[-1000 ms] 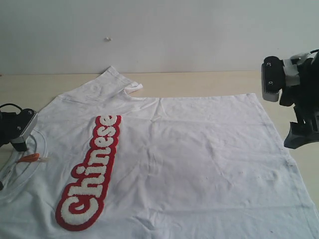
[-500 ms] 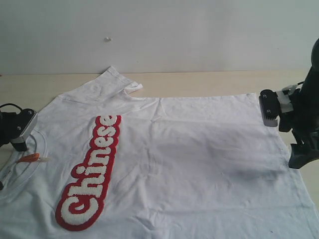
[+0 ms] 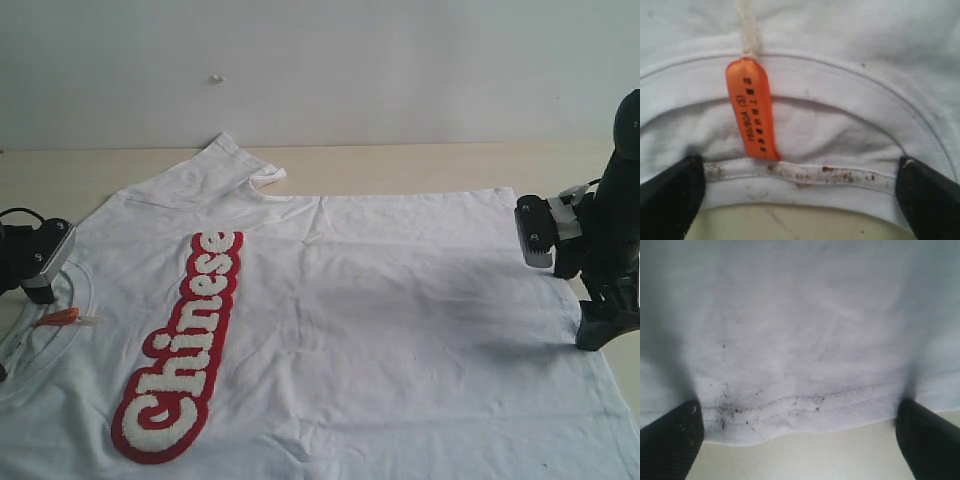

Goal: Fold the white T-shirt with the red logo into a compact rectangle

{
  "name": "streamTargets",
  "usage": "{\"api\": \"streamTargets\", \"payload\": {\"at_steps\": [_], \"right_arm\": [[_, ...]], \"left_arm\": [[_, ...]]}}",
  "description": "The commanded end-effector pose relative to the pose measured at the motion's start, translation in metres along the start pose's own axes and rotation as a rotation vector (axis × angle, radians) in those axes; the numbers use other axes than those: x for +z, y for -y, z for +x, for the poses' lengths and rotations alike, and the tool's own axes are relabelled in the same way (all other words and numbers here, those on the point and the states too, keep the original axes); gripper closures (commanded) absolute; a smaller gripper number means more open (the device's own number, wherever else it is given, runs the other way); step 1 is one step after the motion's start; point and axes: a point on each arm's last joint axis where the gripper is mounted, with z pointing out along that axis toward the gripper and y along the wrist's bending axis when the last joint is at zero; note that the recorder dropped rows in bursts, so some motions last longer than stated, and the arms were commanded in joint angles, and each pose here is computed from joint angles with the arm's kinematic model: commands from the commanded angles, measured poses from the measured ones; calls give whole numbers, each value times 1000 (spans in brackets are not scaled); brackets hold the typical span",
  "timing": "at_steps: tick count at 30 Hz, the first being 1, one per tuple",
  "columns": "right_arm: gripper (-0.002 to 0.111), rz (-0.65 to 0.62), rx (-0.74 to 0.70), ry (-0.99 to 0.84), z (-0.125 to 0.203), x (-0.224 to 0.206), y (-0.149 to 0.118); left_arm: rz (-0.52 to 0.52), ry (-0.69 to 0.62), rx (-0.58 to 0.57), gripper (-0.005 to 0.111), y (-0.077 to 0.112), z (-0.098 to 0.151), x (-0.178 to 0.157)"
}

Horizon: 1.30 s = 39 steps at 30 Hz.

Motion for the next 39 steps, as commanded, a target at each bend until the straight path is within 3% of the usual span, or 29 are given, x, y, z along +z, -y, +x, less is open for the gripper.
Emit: {"api": "streamTargets", "payload": {"at_steps": [1, 12, 20, 39], "right_arm": [[3, 4, -27, -1, -2, 6, 2], [3, 54, -41, 10, -2, -15, 1], [3, 45, -33, 93, -10, -15, 0], [3, -9, -64, 37, -5, -2, -2]], "left_arm": [[26, -5, -7, 3, 1, 2, 9], [26, -5, -7, 3, 1, 2, 9], [26, -5, -7, 3, 1, 2, 9], [26, -5, -7, 3, 1, 2, 9]]}}
